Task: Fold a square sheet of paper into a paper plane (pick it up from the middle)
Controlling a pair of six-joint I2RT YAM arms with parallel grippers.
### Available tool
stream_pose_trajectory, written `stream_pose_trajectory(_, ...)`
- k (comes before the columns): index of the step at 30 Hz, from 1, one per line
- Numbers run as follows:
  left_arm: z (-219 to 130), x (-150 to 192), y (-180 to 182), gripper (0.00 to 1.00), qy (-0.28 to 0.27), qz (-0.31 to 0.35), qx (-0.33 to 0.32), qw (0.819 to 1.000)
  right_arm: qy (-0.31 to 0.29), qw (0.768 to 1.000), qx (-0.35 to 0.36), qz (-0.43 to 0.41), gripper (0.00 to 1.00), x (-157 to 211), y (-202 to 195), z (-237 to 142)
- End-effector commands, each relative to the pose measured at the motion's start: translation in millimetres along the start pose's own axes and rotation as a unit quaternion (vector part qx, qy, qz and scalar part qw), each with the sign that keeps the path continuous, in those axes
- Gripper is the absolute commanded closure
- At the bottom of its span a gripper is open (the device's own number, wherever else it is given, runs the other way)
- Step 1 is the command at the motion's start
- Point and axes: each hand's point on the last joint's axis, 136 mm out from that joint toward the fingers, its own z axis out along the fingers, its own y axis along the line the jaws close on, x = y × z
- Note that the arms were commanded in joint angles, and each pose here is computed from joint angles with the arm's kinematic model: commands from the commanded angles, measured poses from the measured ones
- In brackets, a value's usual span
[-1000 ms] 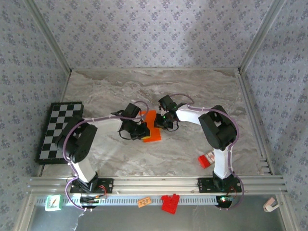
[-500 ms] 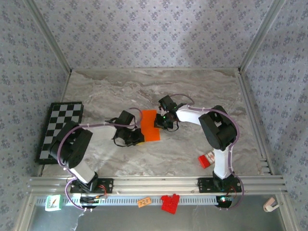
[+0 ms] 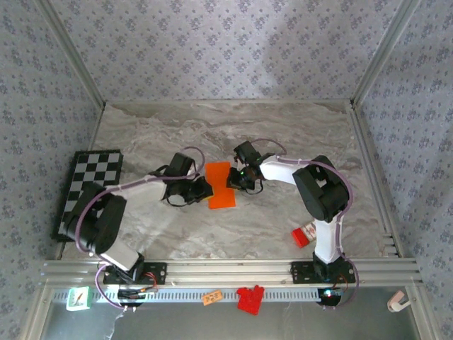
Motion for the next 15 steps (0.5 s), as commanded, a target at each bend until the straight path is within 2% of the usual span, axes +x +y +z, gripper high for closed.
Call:
stream_pose_trajectory(1, 16.2, 3.2, -0.8, 0.88, 0.029, -0.009, 0.0, 1.0, 0.115, 0.966, 0.224, 0.056, 0.88, 87.2, -131.3, 31.2)
stream_pose_trajectory(5, 25.9, 20.0, 29.5, 0.88, 0.068, -0.025, -0.056, 0.996, 0.115, 0.966, 0.223, 0.058, 0.88, 85.2, -130.3, 29.4)
stream_pose_trajectory(9, 17.4, 45.1, 68.3, 0.89, 0.096, -0.04, -0.118, 0.988, 0.12, 0.966, 0.22, 0.067, 0.88, 87.8, -130.8, 27.8)
stream_pose_trajectory(15, -7.3, 73.7, 78.5, 0.86, 0.123, -0.024, -0.119, 0.985, 0.124, 0.966, 0.216, 0.074, 0.88, 90.8, -131.3, 28.9)
